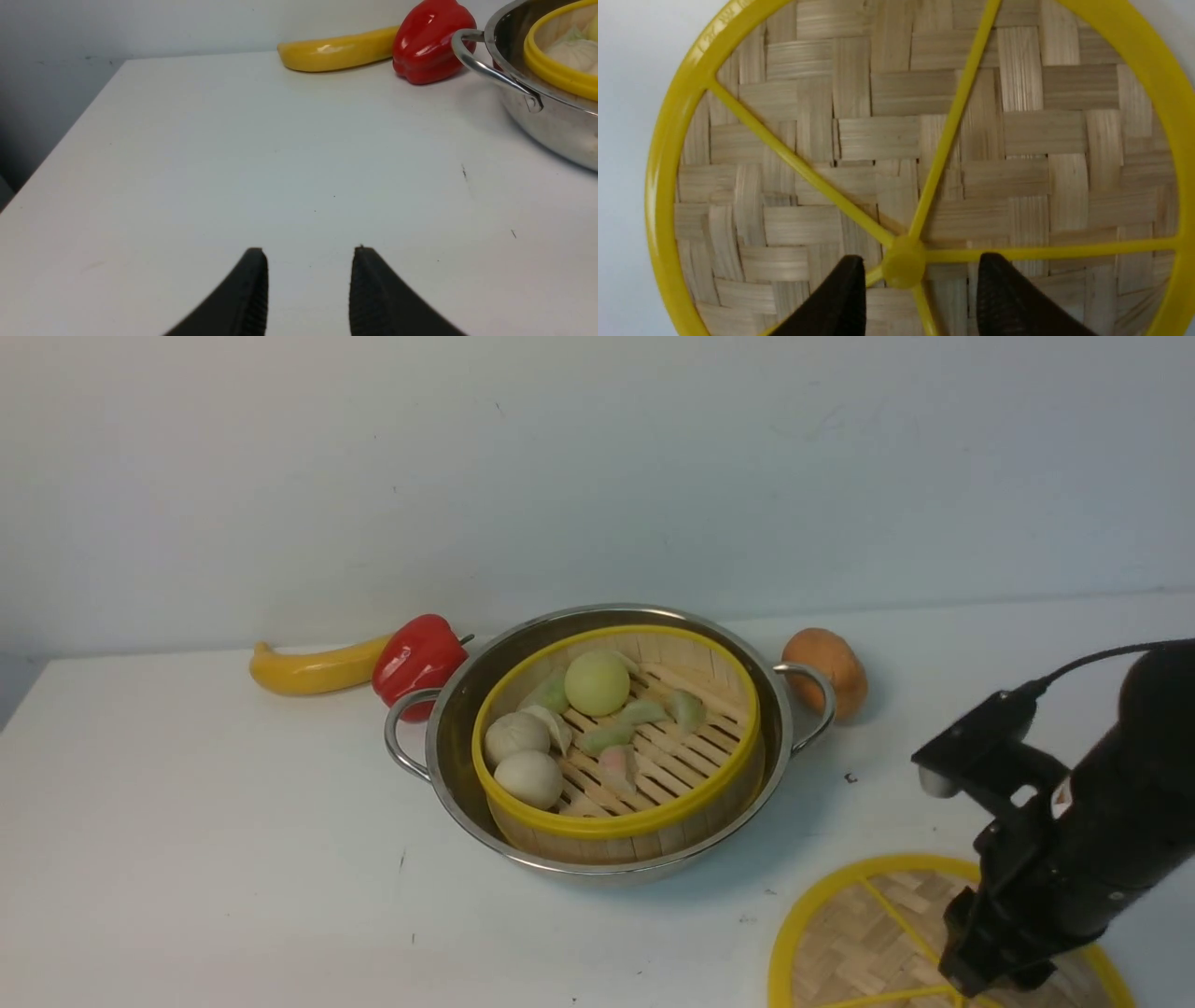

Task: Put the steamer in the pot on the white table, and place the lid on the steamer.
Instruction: 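Move the gripper down to the bamboo steamer lid and grasp its center knob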

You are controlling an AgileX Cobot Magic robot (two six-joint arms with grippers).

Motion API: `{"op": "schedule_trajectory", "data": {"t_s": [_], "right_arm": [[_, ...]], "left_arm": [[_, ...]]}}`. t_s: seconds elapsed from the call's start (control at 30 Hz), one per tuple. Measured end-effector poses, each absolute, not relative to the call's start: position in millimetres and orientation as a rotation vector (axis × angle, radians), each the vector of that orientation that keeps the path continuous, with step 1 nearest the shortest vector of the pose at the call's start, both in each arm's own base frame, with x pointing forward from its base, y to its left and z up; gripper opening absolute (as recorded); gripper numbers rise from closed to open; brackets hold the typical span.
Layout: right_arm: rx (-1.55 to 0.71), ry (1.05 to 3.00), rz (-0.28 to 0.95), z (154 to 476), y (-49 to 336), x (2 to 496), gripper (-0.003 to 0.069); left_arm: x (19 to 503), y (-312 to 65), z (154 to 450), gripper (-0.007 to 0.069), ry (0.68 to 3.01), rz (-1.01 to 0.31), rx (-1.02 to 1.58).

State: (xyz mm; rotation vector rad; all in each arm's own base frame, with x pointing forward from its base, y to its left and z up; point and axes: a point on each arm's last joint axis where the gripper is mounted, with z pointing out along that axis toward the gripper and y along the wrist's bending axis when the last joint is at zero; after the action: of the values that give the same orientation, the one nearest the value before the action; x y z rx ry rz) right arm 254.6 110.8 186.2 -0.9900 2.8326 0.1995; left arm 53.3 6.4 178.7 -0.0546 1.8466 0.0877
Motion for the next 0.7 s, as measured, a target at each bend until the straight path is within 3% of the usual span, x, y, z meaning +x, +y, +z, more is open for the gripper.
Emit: {"op": "schedule_trajectory", "data": {"t_s": [0.27,0.37,0.47,0.53,0.7], "right_arm": [[-0.991,2.880,0.191,170.4,115.3,258.6,0.0322],[-0.991,2.890,0.190,168.1,115.6,259.4,0.0291],[-0.989,2.896,0.194,169.8,116.0,259.8,0.0173],[-0.995,2.895,0.192,172.3,116.5,261.4,0.0141],[-0.996,2.849,0.194,193.8,120.0,269.9,0.0142]], "left_arm": [[53.3,6.4,178.7,0.0241,1.847,0.088,-0.055],[53.3,6.4,178.7,0.0241,1.847,0.088,-0.055],[53.3,6.4,178.7,0.0241,1.847,0.088,-0.055],[53.3,6.4,178.7,0.0241,1.847,0.088,-0.055],[53.3,6.4,178.7,0.0241,1.847,0.088,-0.055]]}}
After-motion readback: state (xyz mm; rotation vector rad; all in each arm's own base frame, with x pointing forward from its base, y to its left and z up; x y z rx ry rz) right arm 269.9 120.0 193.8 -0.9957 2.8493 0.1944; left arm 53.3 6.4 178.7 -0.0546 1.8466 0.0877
